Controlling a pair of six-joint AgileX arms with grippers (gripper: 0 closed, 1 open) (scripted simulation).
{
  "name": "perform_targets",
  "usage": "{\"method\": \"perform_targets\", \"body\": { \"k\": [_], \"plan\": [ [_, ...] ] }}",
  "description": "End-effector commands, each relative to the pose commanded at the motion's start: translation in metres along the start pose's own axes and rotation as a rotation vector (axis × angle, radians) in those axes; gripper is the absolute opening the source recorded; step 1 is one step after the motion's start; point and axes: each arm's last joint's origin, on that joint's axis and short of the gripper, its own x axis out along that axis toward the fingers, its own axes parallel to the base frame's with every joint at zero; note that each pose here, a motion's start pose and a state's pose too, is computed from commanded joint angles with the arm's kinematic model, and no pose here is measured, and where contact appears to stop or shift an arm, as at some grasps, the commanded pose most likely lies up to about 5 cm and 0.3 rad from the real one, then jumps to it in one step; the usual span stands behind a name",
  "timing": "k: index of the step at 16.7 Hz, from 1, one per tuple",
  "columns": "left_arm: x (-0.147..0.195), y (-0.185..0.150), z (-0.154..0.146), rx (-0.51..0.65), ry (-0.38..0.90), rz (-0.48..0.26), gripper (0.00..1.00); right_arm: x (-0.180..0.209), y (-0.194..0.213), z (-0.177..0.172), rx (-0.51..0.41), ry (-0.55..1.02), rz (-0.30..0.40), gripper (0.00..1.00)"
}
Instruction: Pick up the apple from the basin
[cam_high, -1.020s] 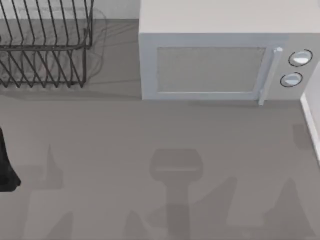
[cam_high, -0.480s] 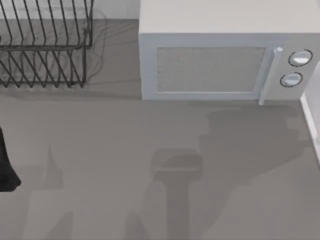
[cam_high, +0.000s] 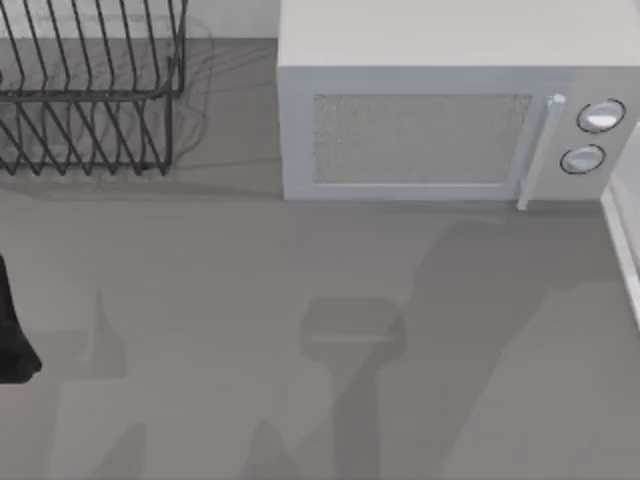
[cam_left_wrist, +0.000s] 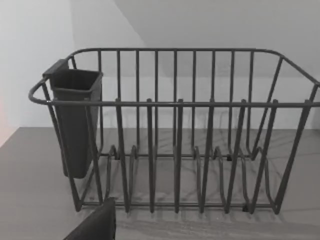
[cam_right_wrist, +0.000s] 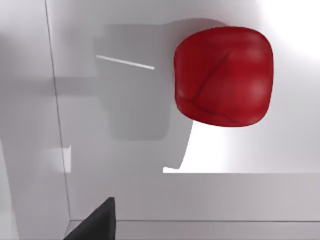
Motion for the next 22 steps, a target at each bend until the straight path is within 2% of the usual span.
{"method": "perform_targets", "body": {
  "k": [6,16,21,22],
  "plan": [
    [0.000,0.000,0.000,0.000,0.000,0.000,1.00,0.006,0.002,0.001,-0.005,0.001,0.000,1.00],
    [0.000,0.000,0.000,0.000,0.000,0.000,1.00,0.142,0.000,0.003,0.000,-0.007,-0.002,1.00],
    [0.000,0.000,0.000,0.000,0.000,0.000,1.00,0.152,0.000,0.000,0.000,0.000,0.000,1.00],
    [0.000,0.000,0.000,0.000,0.000,0.000,1.00,0.152,0.000,0.000,0.000,0.000,0.000,0.92]
  ]
}}
